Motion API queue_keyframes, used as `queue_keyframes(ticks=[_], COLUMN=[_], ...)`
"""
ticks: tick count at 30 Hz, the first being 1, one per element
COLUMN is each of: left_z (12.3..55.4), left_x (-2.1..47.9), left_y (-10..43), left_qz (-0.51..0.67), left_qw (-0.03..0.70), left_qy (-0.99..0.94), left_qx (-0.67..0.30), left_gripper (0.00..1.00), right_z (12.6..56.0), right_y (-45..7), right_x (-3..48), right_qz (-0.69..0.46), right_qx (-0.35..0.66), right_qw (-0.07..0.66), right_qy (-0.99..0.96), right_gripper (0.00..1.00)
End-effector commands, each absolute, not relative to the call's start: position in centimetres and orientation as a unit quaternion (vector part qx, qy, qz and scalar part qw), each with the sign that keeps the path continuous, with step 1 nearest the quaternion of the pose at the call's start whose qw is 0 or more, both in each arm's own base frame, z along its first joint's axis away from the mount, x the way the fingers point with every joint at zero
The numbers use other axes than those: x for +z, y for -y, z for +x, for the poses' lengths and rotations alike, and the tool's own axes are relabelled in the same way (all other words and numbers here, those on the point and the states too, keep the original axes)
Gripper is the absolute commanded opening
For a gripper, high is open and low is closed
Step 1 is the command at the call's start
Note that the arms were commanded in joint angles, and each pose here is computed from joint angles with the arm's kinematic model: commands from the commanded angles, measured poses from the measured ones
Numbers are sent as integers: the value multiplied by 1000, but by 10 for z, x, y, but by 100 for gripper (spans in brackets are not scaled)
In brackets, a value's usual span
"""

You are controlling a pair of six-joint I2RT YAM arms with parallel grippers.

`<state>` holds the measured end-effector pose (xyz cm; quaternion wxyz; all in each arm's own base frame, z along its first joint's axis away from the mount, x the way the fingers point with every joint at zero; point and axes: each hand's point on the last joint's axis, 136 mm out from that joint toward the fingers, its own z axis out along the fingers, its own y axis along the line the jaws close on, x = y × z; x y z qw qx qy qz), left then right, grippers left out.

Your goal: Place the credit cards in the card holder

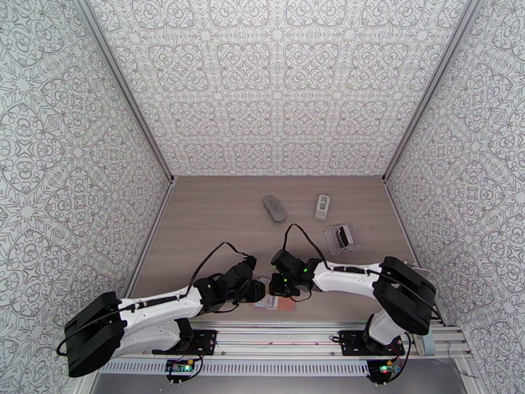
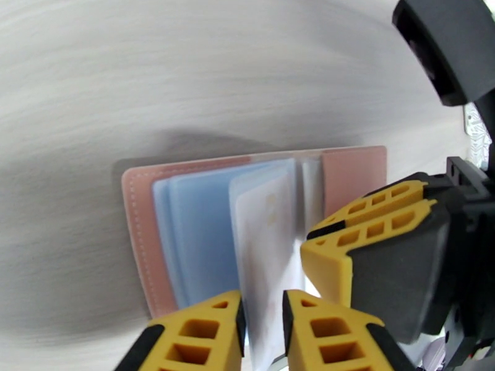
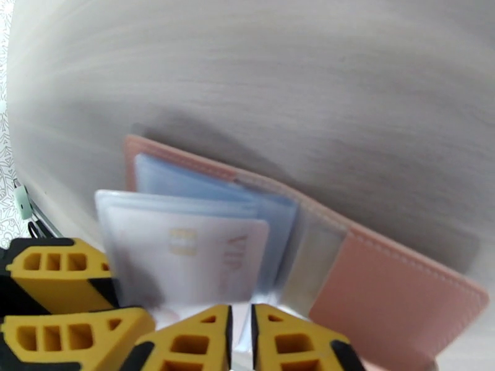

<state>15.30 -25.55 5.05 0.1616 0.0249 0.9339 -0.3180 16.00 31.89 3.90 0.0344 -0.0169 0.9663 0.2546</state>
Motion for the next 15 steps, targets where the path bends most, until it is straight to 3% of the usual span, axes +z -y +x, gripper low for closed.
queue_keyframes(ticks=[1,15], left_z=[153,150], left_x=[65,72], left_y=[270,305], left_qz=[39,67], left_qw=[169,160], left_qy=[-919,-909], left_qx=[-354,-378], left_gripper=[27,27], right_z=[164,168], right_y=[-309,-259], right_x=[52,58], right_qz=[-24,-30], right_qx=[229,137], right_qw=[59,105], right_qy=[-971,-985], right_gripper=[20,21])
